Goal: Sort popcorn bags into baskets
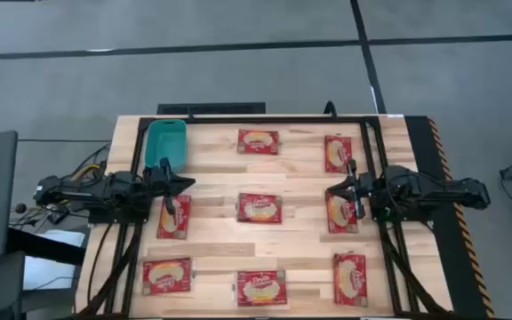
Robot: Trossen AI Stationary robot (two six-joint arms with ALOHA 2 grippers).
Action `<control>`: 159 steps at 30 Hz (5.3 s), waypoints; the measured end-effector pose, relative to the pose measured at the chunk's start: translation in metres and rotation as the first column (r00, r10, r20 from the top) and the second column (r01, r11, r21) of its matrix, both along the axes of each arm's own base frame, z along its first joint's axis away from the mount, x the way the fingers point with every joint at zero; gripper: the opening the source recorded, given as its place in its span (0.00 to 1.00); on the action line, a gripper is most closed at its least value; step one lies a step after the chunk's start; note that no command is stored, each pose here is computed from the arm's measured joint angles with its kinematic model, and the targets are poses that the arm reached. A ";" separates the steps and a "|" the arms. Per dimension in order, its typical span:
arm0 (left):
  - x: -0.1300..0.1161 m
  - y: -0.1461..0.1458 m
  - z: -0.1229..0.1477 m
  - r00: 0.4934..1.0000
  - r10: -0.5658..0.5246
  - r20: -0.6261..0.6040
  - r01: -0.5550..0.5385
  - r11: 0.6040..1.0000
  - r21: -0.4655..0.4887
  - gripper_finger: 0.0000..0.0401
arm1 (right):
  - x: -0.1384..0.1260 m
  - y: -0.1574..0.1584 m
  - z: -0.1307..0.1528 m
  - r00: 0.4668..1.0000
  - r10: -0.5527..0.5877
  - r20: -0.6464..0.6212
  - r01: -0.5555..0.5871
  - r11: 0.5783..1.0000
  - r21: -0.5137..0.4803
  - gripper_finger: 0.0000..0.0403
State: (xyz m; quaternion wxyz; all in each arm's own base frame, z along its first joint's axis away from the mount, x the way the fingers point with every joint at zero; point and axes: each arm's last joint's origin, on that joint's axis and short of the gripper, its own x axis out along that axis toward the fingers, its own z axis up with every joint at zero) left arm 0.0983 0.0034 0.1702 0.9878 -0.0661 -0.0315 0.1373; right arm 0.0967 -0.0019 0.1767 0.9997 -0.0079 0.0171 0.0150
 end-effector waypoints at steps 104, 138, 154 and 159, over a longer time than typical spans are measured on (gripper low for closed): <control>-0.004 -0.002 0.007 0.995 0.095 0.030 -0.098 0.986 0.134 0.00 | 0.010 0.045 0.020 0.969 -0.033 0.244 0.003 0.993 0.121 0.14; -0.008 0.005 0.010 0.937 0.342 0.070 -0.346 0.936 0.059 0.28 | 0.019 -0.004 0.026 0.757 -0.607 0.242 0.543 0.790 0.284 0.14; -0.009 0.012 0.016 0.912 0.400 0.089 -0.410 0.896 0.173 0.37 | 0.024 -0.023 0.019 0.772 -0.598 0.215 0.537 0.795 0.282 0.14; -0.009 0.015 0.016 0.913 0.394 0.107 -0.406 0.902 0.148 0.37 | 0.025 -0.024 0.027 0.768 -0.592 0.245 0.501 0.793 0.346 0.14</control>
